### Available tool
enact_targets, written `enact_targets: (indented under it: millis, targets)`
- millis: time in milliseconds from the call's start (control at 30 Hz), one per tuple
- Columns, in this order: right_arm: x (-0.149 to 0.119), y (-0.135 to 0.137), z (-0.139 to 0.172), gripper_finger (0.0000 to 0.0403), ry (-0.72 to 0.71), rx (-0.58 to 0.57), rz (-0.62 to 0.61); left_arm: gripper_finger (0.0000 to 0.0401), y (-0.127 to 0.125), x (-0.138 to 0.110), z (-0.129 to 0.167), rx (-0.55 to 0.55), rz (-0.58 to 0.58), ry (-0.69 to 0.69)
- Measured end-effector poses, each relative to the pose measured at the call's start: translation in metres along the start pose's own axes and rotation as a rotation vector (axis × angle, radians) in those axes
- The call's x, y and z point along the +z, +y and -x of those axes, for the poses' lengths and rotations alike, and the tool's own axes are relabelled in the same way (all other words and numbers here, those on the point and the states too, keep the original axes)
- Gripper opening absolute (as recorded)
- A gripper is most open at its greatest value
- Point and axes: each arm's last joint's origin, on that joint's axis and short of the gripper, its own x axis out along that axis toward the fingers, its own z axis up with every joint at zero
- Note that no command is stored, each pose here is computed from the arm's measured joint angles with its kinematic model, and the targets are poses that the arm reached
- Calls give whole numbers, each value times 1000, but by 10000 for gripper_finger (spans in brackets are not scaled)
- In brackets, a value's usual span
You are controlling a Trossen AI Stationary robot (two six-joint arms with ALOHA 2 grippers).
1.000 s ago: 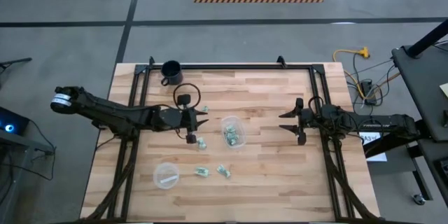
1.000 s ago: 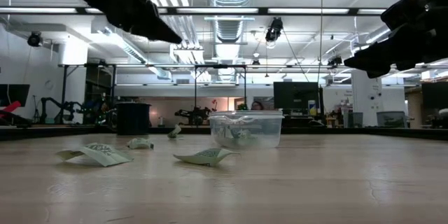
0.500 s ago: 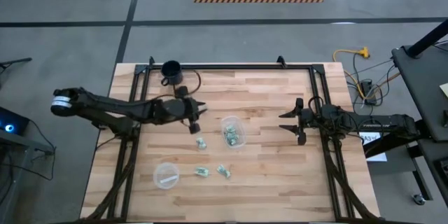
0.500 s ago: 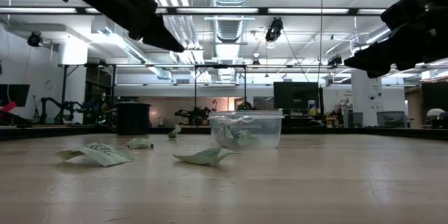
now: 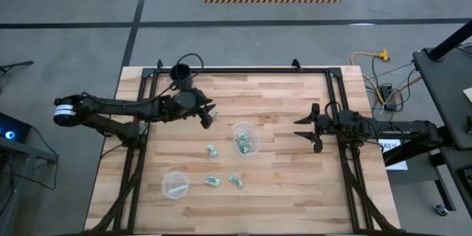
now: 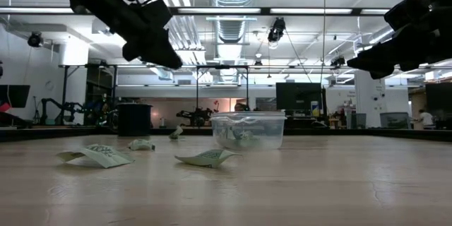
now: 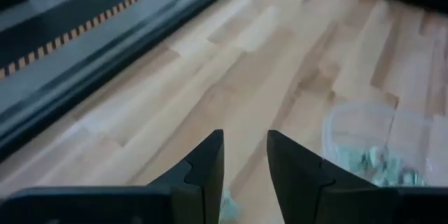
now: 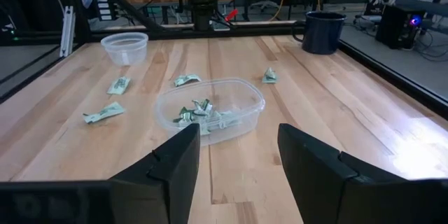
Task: Pick and place items into bin
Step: Put the stevia packet into the transparent bin
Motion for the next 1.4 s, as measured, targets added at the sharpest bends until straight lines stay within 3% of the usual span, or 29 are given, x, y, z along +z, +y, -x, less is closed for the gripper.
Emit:
enact_targets:
  millis: [767,1067,1400]
  targets:
    - [0,0,0,183,0,0,8,106,1,-12,-6,21,-91,21]
    - [0,0,0,183,0,0,4,157,-1,-22,-21,42,-113,75]
    - [0,0,0,183,0,0,7,219,-3,-15,-22,49,-96,48]
